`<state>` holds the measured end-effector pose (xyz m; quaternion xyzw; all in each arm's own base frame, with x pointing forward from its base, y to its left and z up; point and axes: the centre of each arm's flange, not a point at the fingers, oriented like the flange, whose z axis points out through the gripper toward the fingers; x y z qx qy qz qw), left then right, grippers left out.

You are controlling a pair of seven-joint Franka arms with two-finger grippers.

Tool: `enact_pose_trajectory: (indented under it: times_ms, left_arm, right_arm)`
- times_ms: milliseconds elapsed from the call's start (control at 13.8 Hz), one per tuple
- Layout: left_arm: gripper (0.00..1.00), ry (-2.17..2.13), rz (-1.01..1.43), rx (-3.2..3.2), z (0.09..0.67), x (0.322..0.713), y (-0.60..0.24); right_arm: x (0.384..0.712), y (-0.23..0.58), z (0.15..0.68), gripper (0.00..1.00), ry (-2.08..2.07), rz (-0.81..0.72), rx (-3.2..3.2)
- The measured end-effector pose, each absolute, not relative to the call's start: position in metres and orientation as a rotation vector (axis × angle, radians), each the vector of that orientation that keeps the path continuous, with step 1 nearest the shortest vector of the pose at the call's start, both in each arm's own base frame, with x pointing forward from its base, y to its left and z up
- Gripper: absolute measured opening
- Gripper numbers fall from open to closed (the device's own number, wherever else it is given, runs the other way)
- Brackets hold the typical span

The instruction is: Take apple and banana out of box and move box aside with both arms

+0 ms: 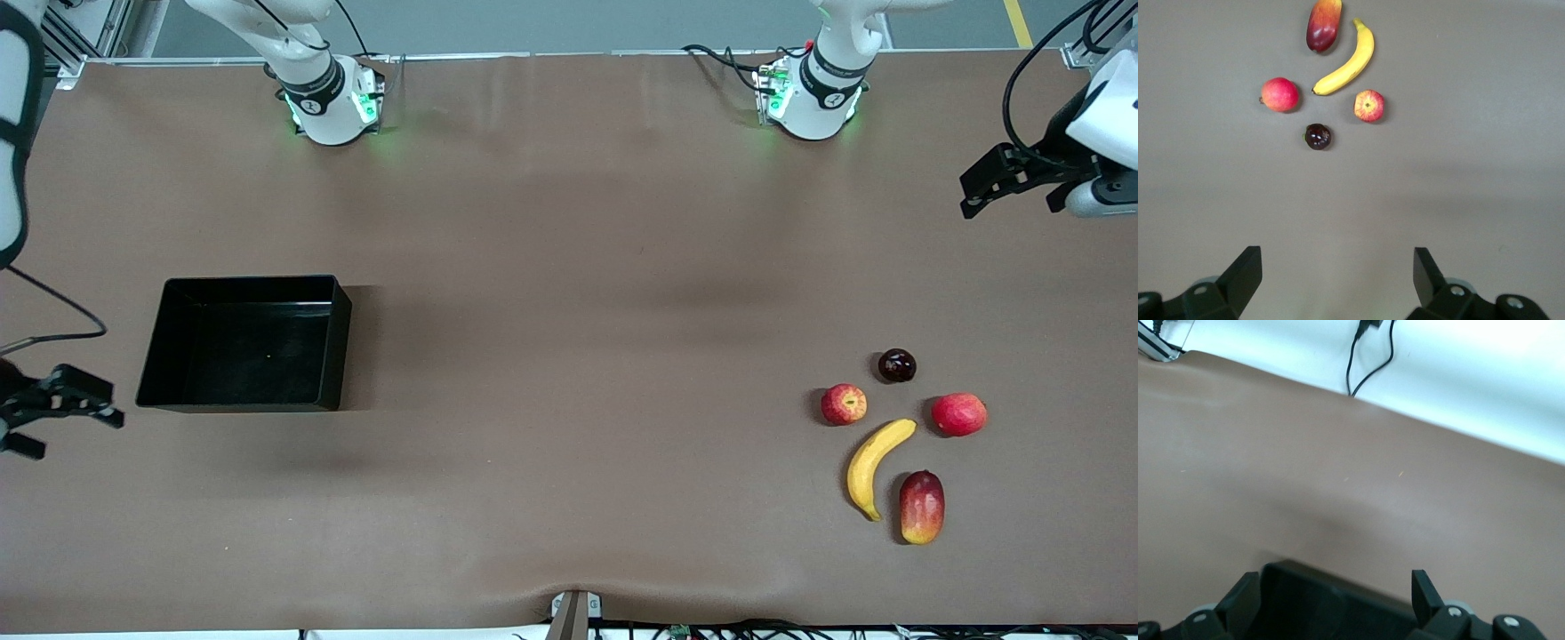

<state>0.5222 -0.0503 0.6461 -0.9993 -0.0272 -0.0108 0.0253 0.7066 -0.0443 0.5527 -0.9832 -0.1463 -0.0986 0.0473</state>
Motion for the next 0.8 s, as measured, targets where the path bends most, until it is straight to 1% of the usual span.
enact_pose_trajectory:
  times_ms: [145, 361, 578, 651, 795]
  left_arm:
    - [1.0, -0.14, -0.002, -3.085, 0.64, 0.52, -0.053]
    - [1.0, -0.174, 0.032, -3.079, 0.638, 0.517, -0.059]
    - [1.0, -0.177, 0.039, -3.077, 0.638, 0.516, -0.058]
    - [1.0, -0.178, 0.038, -3.078, 0.639, 0.516, -0.058]
    - [1.0, -0.178, 0.036, -3.078, 0.639, 0.516, -0.058]
  right_arm:
    - [0.678, -0.03, 0.583, 1.0, -0.315, -0.154, -3.016]
    - [0.624, -0.032, 0.633, 1.0, -0.203, 0.031, -3.018]
    - [0.586, -0.038, 0.652, 1.0, -0.141, 0.091, -3.055]
    - [0.577, -0.044, 0.649, 1.0, -0.124, 0.113, -3.079]
    - [0.569, -0.055, 0.641, 1.0, -0.097, 0.116, -3.118]
